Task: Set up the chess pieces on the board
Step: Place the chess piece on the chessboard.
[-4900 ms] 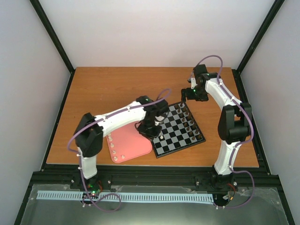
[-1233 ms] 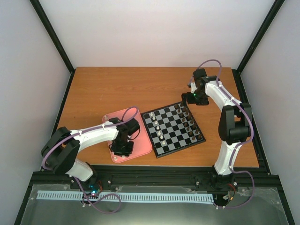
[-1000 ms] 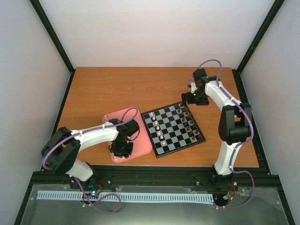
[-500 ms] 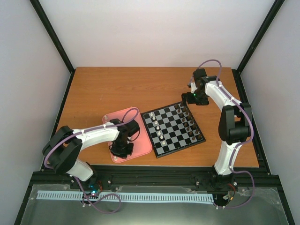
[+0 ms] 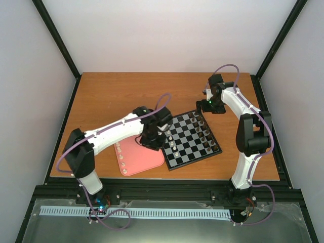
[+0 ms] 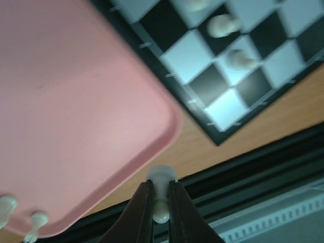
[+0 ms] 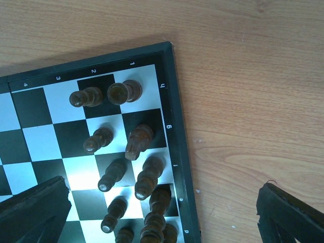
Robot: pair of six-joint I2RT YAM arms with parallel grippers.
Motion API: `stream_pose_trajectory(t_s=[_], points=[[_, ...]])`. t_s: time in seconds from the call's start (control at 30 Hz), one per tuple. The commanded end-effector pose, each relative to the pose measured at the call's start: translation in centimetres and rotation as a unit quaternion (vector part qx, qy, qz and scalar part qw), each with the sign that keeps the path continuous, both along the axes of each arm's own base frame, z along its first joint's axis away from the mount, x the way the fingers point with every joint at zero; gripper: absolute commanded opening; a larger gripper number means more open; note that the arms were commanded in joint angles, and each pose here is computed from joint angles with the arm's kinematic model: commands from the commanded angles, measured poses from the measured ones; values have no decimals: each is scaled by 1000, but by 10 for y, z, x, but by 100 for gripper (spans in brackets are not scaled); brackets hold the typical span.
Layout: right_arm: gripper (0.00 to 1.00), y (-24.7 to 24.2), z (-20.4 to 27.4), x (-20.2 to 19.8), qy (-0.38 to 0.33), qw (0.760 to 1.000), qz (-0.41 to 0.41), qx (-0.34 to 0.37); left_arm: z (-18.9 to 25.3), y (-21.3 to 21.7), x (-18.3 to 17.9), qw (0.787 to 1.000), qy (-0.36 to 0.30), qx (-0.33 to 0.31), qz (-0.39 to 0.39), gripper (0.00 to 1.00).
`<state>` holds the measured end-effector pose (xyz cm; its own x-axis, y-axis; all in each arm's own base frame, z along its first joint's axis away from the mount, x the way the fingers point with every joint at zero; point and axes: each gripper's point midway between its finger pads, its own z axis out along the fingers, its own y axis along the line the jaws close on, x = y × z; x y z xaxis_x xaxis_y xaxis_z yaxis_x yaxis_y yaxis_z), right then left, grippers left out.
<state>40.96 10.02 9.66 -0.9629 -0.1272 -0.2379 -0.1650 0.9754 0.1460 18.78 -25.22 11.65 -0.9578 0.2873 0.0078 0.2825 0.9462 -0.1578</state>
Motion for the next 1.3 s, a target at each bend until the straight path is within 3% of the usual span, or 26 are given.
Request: stream_pose_trajectory(t_s=[0.0, 0.23, 0.43, 0.73, 1.27], points=[[100, -3, 10, 5, -19, 1000, -1, -6, 10, -37, -16, 997, 26, -5, -79, 1], [100, -6, 11, 4, -21, 1000, -1, -13, 0, -91, -33, 986, 48, -3, -163, 1], [100, -5, 8, 3, -18, 1000, 0, -11, -18, -109, -28, 983, 40, -4, -178, 2], [100, -3, 7, 5, -18, 1000, 1, -5, -52, -120, -22, 982, 46, 13, -184, 3], [100, -3, 4, 4, -15, 1000, 1, -7, -71, -129, -10, 981, 30, 22, -189, 3]])
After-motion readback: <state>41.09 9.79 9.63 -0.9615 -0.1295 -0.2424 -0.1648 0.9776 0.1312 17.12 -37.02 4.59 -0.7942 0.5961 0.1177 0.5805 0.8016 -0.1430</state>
